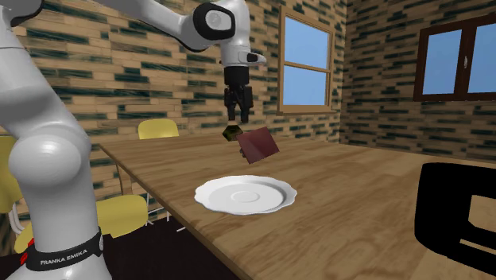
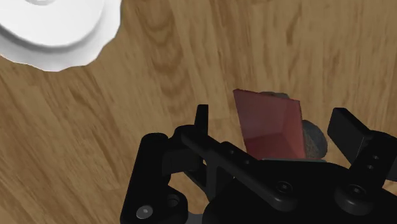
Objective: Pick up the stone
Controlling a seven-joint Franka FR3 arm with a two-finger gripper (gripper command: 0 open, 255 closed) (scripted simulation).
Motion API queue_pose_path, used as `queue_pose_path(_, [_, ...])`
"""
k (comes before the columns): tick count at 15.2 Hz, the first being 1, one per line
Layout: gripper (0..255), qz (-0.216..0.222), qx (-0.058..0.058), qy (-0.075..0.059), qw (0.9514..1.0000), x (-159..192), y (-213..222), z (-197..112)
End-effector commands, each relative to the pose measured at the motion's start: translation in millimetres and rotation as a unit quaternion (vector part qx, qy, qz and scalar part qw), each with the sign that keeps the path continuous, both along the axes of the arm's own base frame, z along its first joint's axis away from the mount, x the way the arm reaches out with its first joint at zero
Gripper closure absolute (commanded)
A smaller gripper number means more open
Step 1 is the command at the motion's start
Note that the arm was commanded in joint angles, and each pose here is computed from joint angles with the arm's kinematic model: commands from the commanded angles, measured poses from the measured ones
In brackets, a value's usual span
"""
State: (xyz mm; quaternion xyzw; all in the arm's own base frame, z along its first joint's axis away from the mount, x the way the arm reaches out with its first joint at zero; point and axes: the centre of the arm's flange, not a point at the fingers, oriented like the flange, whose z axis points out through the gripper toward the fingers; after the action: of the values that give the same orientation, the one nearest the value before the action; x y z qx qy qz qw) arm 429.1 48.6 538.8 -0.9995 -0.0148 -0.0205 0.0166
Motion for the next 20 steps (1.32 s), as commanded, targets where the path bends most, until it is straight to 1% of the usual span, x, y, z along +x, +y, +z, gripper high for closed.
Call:
queue_pose_path(1, [0,0.023,-0.006,0.003,0.9997,21,16,-5])
queue_pose_path(4, [0,0.057,-0.014,0.006,0.9983,53,41,-16])
queue_pose_path(7, [0,0.089,-0.022,0.01,0.9958,81,66,-27])
queue_pose_path(14, [0,0.089,-0.022,0.01,0.9958,81,66,-64])
queue_pose_path(16, [0,0.089,-0.022,0.01,0.9958,81,66,-67])
queue_pose_path(17, [255,0.089,-0.022,0.01,0.9958,81,67,-67])
queue_pose_path(20, [255,0.089,-0.022,0.01,0.9958,81,67,-67])
